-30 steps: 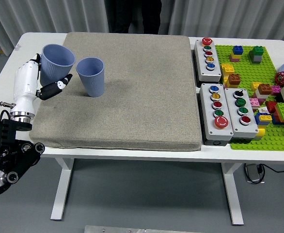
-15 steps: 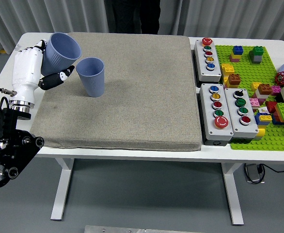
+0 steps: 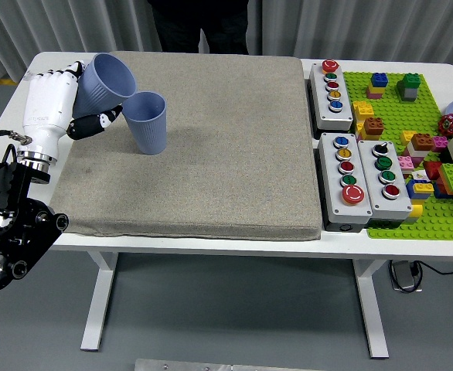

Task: Pick cup pour cup place

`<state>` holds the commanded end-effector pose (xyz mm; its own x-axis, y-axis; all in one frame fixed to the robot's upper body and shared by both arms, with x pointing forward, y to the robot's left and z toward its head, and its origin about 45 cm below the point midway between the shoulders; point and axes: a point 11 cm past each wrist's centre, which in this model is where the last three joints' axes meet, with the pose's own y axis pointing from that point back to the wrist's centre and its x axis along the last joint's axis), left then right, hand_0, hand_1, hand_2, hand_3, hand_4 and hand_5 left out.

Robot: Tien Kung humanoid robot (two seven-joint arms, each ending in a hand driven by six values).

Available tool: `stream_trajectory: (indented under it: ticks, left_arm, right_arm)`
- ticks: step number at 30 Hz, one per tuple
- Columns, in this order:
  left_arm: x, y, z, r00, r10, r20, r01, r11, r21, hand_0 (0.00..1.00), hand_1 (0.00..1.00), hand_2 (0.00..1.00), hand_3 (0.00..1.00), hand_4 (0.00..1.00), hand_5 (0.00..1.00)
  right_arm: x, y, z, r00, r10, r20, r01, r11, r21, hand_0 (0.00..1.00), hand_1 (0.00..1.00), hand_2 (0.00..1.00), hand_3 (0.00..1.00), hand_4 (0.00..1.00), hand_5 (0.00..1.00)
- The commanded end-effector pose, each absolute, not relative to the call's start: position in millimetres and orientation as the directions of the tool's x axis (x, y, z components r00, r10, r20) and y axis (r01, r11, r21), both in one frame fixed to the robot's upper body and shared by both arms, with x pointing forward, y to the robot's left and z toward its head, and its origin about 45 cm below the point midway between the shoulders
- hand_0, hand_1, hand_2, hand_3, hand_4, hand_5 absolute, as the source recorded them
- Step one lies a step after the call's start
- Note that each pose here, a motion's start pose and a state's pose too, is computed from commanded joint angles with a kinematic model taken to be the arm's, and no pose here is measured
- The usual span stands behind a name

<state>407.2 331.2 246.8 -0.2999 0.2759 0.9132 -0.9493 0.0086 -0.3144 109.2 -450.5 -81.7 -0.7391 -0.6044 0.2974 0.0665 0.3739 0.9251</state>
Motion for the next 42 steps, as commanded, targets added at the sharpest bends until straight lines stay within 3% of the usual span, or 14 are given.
stream_trajectory:
  ticks: [42]
  left_arm:
    - [422, 337, 257, -0.275, -0.011, 0.962, -0.957, 0.103, -0.272, 0.467, 0.442, 0.502, 0.483, 0.787, 0.302]
  right_arm:
    - [112, -452, -80, -0.743, -0.601, 0.294, 0.061, 0.377, 0.924, 0.676, 0.616, 0.569, 0.577, 0.002, 0.220]
